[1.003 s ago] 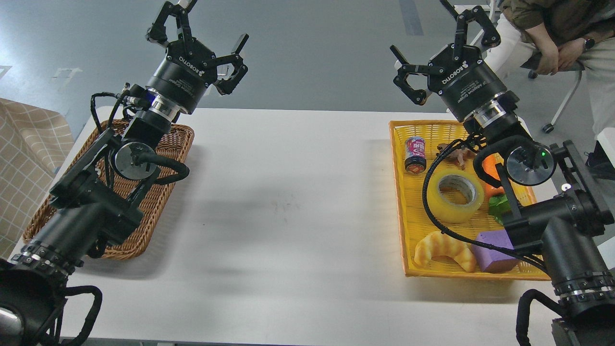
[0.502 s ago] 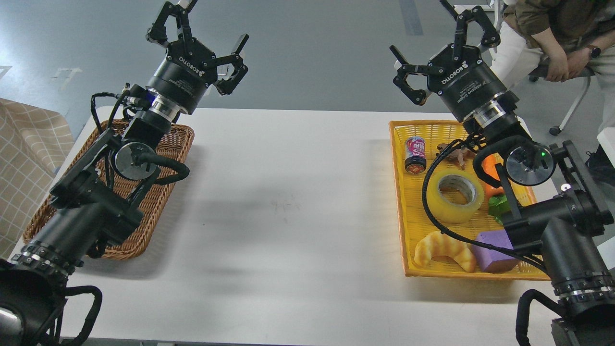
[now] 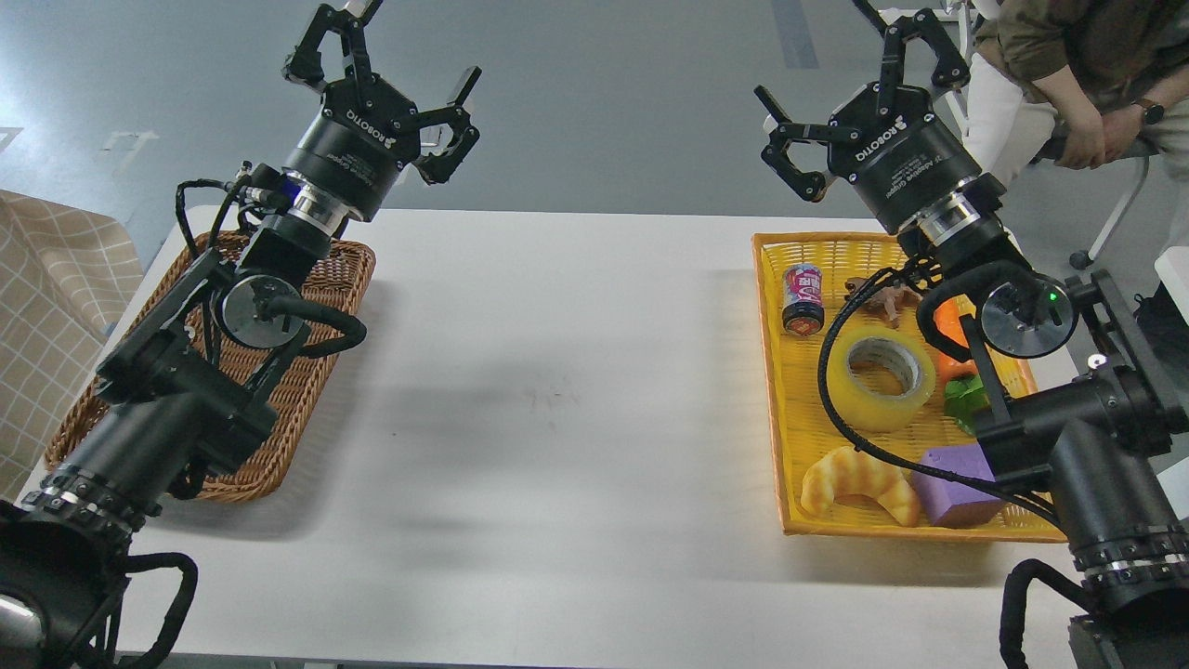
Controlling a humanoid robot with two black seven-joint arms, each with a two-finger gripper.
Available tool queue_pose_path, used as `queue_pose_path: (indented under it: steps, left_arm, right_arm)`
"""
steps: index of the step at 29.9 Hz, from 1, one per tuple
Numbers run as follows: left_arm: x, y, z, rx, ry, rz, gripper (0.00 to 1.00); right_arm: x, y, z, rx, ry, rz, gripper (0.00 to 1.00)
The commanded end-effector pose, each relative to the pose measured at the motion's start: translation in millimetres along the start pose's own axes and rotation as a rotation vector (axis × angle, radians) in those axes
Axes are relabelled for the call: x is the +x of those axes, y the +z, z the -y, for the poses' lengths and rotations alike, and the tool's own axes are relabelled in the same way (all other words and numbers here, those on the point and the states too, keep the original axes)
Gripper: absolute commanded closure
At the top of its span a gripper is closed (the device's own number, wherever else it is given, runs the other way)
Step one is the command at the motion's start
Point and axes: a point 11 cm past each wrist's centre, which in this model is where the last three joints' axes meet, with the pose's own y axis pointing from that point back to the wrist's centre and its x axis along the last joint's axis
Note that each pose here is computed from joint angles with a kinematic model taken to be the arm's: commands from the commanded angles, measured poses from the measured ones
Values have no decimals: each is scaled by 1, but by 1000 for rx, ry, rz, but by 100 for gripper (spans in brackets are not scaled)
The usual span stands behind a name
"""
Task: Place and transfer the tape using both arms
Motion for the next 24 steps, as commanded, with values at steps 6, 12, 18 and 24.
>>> queue_pose_path:
  steps: [6,12,18,24]
  left_arm:
    - [-1,0,1,-1,-2,0,2]
    - [-1,-1,1,1,-3,-1,2]
    - [-1,-1,1,1,-3,-1,2]
    - [-2,-1,1,0,-4,-3,2]
  right_arm:
    - [2,-4,-2,0,7,-9,0]
    - [1,-4,-2,2,4,-10,0]
    - [0,-6,0,2,-1,-15,0]
    - [0,-14,0,-5,0,-46,0]
